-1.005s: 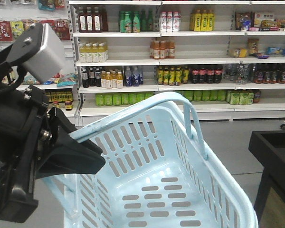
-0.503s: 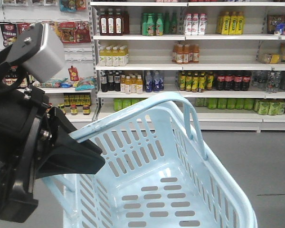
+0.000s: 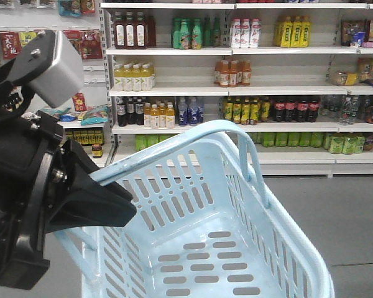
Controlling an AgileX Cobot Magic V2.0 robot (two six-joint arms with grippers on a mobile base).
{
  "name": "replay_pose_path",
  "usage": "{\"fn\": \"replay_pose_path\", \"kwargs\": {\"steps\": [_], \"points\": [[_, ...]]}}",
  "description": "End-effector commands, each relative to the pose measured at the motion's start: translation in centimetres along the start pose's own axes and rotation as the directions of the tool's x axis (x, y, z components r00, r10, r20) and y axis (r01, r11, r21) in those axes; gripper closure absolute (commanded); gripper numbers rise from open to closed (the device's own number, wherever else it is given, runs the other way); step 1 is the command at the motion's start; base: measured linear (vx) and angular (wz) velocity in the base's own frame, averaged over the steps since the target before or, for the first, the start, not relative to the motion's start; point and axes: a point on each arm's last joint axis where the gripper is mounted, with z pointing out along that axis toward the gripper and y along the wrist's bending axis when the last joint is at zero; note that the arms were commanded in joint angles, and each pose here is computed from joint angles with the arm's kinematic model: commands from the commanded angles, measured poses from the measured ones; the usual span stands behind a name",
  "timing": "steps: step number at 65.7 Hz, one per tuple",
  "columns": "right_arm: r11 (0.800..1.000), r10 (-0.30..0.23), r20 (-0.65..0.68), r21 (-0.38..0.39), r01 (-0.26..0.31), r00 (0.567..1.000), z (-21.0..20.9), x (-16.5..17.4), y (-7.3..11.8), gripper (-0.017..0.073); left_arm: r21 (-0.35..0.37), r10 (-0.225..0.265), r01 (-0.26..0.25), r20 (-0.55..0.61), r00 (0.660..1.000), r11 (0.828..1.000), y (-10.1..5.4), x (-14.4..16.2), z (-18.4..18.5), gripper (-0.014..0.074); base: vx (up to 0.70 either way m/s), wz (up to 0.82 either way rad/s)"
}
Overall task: Pick three apples into basket with both arms
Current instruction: 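Drive the base away from the table carrying the basket in the left gripper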
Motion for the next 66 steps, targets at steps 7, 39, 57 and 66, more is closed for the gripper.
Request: {"fn": "replay_pose_path", "kwargs": {"steps": [7, 39, 57, 66], "points": [[1.000, -0.008, 0.084, 0.010, 0.007, 0.996, -0.12, -0.77, -0.06, 0.0564, -0.032, 0.008, -0.004, 0.128, 0.992, 0.999, -0.72, -1.54, -1.72, 0.0601, 0.21, -0.22], [1.000, -0.008, 0.083, 0.010, 0.007, 0.996, -0.12, -0.77, -0.06, 0.0564, -0.032, 0.008, -0.004, 0.128, 0.992, 0.999, -0.72, -1.54, -1.72, 0.0601, 0.18, -0.40], [1.000, -0.008, 0.082, 0.010, 0.007, 0.997, -0.12, -0.76, -0.06, 0.0564, -0.038, 0.008, -0.003, 0.133, 0.991, 0.999, -0.64, -1.58, -1.69, 0.0601, 0.15, -0.52], [1.000, -0.008, 0.082, 0.010, 0.007, 0.997, -0.12, -0.76, -0.06, 0.0564, -0.041, 0.009, -0.004, 0.138, 0.990, 0.999, -0.67, -1.62, -1.77, 0.0601, 0.10, -0.17]]}}
